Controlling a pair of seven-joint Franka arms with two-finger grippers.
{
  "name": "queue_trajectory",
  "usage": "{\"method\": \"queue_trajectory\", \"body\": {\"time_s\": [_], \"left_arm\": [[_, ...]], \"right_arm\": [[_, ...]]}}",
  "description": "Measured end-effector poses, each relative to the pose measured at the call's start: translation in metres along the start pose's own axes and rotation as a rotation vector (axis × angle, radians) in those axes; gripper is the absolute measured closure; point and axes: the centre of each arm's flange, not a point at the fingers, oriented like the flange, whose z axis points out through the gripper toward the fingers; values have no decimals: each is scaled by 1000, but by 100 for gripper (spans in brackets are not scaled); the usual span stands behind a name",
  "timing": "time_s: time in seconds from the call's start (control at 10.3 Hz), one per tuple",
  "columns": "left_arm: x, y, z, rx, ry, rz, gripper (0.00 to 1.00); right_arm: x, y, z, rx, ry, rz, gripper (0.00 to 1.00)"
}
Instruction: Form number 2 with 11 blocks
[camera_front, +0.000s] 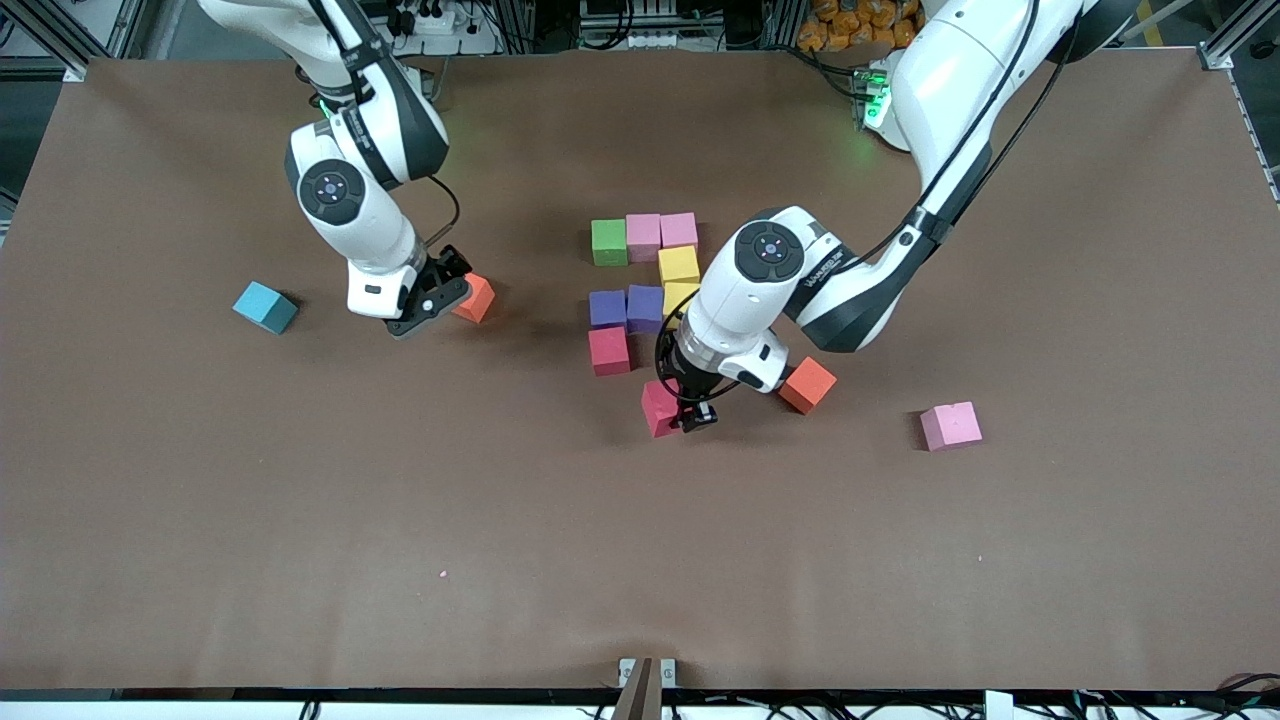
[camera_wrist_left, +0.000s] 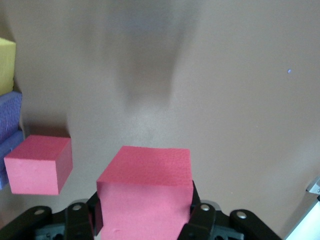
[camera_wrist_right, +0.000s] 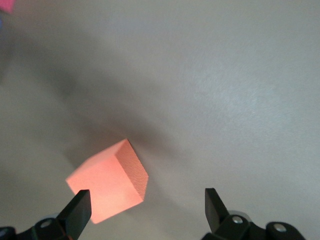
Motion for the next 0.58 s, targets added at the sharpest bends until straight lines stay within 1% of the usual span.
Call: {"method": "queue_trajectory", "body": {"time_s": [0.19,0.49,0.58], "left_arm": [[2,-1,7,9,4,194,39],[0,7,16,9,-12,525,39],[1,10,22,13,-15,619,39]], "right_arm": [[-11,-12,15,1,6,-106,0],[-7,-27,16,0,8,-262,0],[-9,-29,18,-4,17,-294,0]]}}
